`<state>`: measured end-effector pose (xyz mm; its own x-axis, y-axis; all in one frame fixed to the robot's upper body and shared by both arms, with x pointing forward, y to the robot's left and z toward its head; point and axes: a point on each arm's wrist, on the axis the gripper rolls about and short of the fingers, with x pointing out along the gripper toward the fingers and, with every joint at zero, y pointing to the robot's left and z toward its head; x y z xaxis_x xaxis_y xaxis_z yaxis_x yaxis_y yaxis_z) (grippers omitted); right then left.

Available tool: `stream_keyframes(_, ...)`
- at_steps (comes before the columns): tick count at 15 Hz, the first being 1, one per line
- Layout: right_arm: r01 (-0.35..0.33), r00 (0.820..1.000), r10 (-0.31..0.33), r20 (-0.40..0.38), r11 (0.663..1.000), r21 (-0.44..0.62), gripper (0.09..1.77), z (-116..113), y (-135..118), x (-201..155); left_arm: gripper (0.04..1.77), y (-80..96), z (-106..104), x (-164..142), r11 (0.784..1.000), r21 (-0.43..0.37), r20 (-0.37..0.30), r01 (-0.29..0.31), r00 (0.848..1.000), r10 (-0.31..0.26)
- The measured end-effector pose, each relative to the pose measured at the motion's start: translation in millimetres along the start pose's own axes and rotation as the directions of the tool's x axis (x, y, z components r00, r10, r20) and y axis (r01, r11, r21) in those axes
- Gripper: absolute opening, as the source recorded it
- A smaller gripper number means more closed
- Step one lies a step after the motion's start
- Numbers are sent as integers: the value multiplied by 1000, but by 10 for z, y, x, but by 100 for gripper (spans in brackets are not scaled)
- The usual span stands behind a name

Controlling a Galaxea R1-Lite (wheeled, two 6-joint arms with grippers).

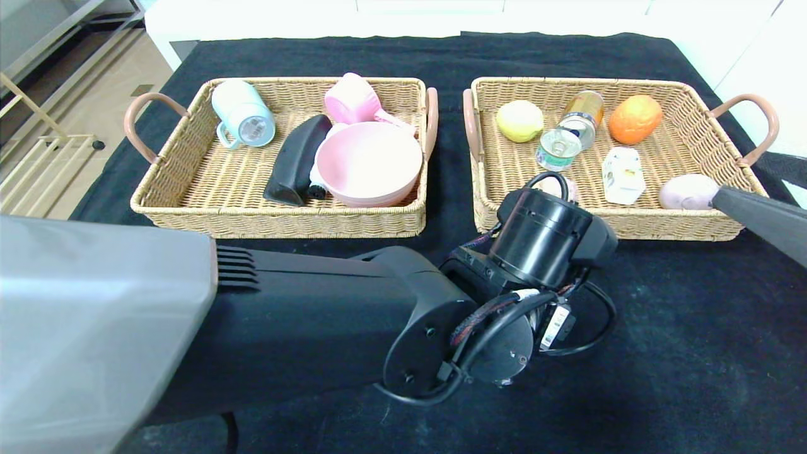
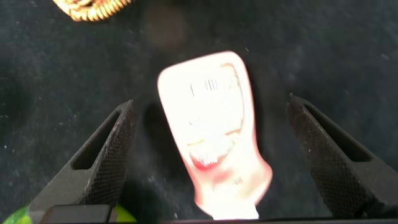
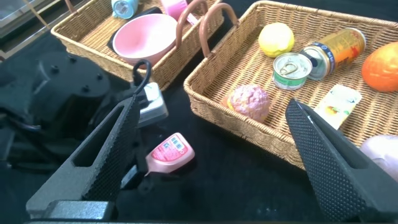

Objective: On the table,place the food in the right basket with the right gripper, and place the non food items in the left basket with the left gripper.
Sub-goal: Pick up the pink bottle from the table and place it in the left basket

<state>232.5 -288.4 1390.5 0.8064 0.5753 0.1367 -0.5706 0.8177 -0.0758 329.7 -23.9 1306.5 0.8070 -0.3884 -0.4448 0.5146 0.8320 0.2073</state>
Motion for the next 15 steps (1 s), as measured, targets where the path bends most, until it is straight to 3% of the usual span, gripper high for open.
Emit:
stream_keyframes(7,-13,1000,14,-8,1000,5,171,-17,15,18,172,-17,-52,107,999,-15,-2,-33,999,33)
stream_keyframes(12,-15,1000,15,-14,1000,7,171,-32,13,32,101,-19,-71,139,999,-12,-4,-35,999,35)
stream_keyframes(15,-15,1000,15,-16,1000,8,171,-36,11,37,88,-21,-77,141,999,-12,-6,-33,999,33)
